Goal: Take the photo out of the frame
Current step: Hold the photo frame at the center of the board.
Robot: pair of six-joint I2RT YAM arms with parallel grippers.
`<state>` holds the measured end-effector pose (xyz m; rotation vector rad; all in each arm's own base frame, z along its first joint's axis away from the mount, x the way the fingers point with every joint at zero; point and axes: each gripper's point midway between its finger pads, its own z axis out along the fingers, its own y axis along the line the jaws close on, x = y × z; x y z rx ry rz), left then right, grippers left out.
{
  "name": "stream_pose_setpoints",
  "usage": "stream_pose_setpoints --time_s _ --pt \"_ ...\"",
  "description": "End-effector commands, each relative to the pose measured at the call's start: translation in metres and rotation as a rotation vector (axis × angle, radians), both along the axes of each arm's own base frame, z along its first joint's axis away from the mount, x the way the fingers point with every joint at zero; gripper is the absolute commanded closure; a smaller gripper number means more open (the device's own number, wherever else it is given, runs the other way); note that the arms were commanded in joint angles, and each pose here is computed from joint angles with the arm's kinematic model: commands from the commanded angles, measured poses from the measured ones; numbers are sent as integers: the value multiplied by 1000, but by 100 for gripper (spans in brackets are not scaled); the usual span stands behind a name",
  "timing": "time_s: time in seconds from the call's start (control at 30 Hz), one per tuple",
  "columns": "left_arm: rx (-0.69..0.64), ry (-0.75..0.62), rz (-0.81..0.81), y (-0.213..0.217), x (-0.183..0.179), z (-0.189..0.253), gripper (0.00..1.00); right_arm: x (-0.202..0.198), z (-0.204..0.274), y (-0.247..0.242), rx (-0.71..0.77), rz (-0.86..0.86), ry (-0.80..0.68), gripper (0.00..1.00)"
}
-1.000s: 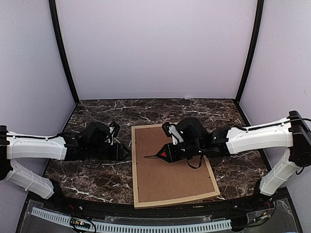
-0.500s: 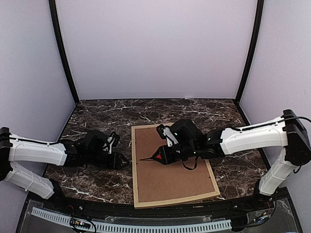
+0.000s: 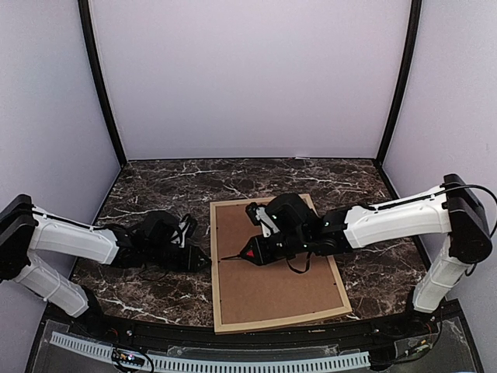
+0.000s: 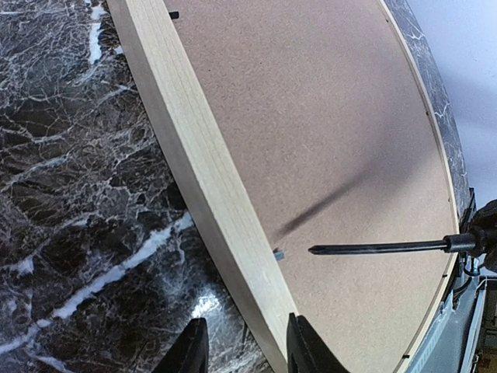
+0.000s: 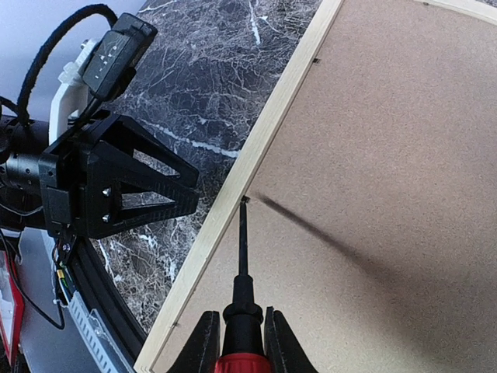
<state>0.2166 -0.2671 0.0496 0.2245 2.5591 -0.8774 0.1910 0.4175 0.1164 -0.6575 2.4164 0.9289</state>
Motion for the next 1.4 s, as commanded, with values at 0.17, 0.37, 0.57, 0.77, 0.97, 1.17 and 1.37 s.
stream_pose_setpoints --time_s 0.17,0.37,0.57,0.77,0.97,1.17,1.37 --pt "-34 -17 -1 -13 12 6 67 6 7 15 19 5 -35 100" --pt "-29 -16 -2 -16 16 4 69 7 4 15 10 5 -34 100" --pt "-20 -13 -1 -16 17 0 71 7 1 17 11 8 -28 100" --pt "-16 -11 0 -15 18 -2 74 6 1 18 14 13 -24 100" --pt "-12 -7 0 -15 18 -4 75 4 1 19 20 18 -15 100" --pt "-13 -3 0 -16 18 -6 76 1 3 20 28 25 -11 100" --pt "-14 3 -4 -17 18 -8 77 0 4 24 36 32 -16 100"
